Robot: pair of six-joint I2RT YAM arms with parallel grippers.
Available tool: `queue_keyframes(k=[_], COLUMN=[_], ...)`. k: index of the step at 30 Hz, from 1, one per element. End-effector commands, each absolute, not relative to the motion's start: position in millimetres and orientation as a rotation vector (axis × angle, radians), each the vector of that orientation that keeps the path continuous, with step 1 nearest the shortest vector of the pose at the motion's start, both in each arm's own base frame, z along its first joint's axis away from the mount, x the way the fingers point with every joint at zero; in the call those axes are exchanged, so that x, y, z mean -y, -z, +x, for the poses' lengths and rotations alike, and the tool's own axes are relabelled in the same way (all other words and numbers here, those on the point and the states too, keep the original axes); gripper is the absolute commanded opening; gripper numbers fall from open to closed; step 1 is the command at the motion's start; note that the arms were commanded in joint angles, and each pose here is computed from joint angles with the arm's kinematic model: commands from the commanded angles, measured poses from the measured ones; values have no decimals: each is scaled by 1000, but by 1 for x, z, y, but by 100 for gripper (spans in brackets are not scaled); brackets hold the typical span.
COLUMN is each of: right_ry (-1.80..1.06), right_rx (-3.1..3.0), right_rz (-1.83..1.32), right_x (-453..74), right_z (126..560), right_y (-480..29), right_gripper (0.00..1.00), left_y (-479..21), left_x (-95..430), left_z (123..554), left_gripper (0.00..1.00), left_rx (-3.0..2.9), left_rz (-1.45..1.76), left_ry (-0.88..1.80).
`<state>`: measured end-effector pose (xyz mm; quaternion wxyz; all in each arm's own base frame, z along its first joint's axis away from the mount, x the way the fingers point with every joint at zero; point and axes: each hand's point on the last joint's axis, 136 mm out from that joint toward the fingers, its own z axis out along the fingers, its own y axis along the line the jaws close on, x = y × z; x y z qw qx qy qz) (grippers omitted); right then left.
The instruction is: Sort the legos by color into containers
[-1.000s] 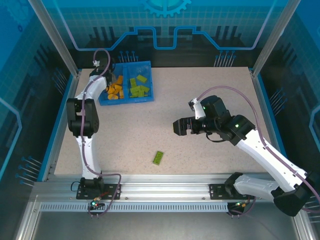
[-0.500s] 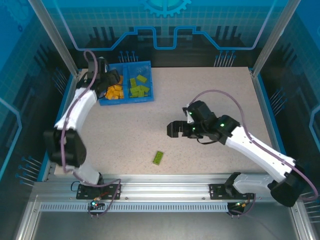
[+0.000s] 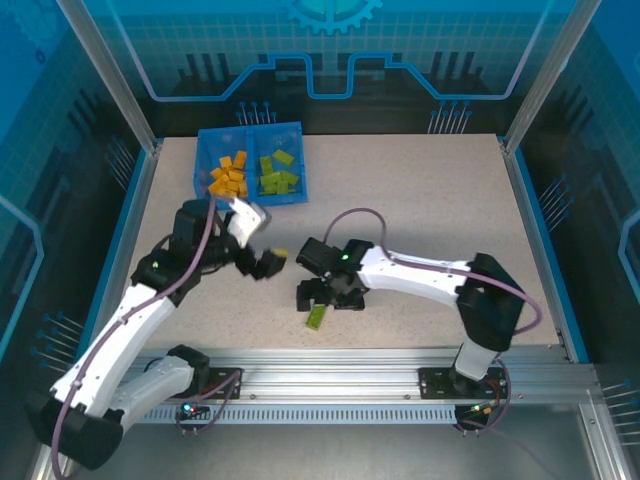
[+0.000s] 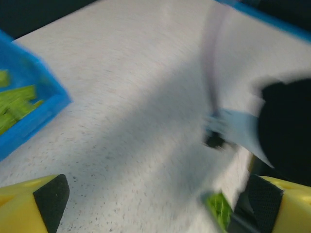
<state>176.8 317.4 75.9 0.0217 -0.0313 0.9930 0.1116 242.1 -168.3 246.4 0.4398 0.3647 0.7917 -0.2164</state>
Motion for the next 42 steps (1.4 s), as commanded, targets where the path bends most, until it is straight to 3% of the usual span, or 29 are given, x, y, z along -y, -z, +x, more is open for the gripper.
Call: queue_keyframes(k=[1, 4, 10, 18, 21, 25, 33, 42], right_ry=[-246, -192, -94, -45, -80, -137, -229, -200], right_rx=[-3126, -3159, -3202, -3171, -3138, -2991, -2471, -2198], right_rz=[-119, -104, -58, 30, 33, -50, -527, -590], right_x=[-327, -332, -326, -306, -302, -299, -326, -374], right_z=[172, 173, 170, 173, 180, 203, 271, 374], right_y=[-64, -48, -25, -22, -31, -67, -181, -230], right_gripper=[98, 93, 77, 38, 29, 26, 26, 27], left_y=[-215, -194, -180, -172, -173, -181, -207, -274], left_x=[175, 175, 176, 176, 176, 180, 179, 90], left_z=[184, 160, 163, 162, 165, 176, 202, 285], left_gripper=[99, 99, 99, 99, 99, 99, 99, 99], left_rx=[-1760, -1585, -1565, -1561, -1555, -1538, -1518, -1784], left_rz=[1373, 1566, 1577, 1634, 1627, 1541, 1314, 448], left_ry=[530, 492, 484, 479, 471, 454, 404, 256])
